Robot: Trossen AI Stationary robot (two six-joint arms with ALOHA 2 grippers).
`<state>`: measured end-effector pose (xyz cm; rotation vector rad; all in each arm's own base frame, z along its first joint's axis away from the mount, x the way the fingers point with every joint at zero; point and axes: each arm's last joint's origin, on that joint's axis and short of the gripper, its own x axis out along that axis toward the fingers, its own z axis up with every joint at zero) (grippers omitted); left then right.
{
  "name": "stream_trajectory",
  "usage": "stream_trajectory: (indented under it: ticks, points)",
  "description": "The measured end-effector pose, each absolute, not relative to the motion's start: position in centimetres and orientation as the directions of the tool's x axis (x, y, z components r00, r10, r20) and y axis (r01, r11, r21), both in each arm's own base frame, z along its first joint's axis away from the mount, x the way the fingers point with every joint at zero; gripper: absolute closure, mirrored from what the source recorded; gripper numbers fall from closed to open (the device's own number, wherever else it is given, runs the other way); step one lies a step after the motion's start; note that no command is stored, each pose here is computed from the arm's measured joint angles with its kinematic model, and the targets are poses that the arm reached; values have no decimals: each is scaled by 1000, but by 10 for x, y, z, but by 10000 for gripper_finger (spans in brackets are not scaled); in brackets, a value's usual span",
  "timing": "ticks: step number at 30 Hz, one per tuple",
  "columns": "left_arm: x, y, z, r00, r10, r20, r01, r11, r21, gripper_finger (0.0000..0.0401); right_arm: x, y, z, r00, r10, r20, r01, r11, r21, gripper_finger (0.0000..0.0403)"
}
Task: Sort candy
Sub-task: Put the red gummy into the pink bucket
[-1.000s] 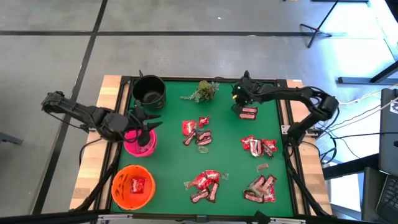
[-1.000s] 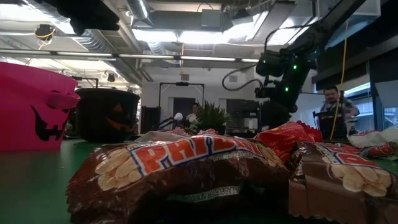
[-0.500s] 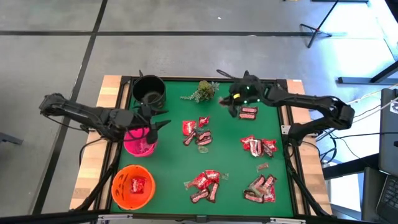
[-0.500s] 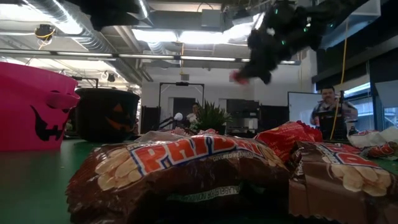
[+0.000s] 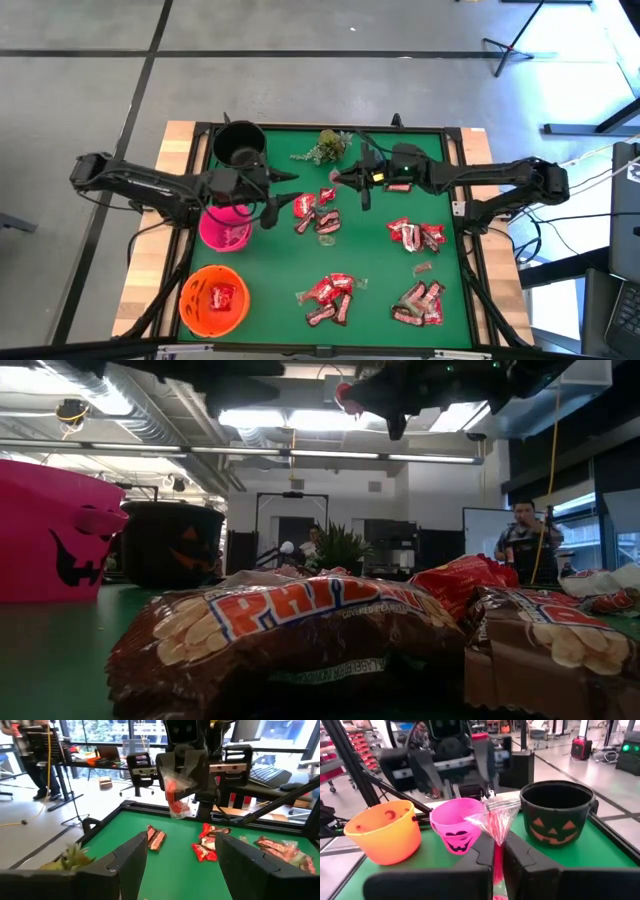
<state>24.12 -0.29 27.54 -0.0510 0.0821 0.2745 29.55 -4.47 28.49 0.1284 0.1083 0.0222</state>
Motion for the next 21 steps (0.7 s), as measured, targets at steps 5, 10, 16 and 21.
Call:
stream_trajectory:
  ticks: [5, 10, 16, 21]
  points:
    - [258, 2, 272, 968, 241, -74, -245, 968, -51, 167, 301, -42, 288, 999, 19, -33, -14, 989, 149, 387]
    - [272, 5, 274, 964, 254, -78, -258, 965, -49, 156, 311, -42, 286, 998, 17, 63, -26, 989, 148, 387]
    - [282, 11, 274, 964, 261, -57, -265, 961, -75, 155, 320, -43, 277, 997, 20, 72, -32, 985, 171, 387]
    - [289, 16, 268, 977, 208, -54, -213, 969, -128, 155, 323, -41, 273, 997, 26, 68, -38, 984, 173, 387]
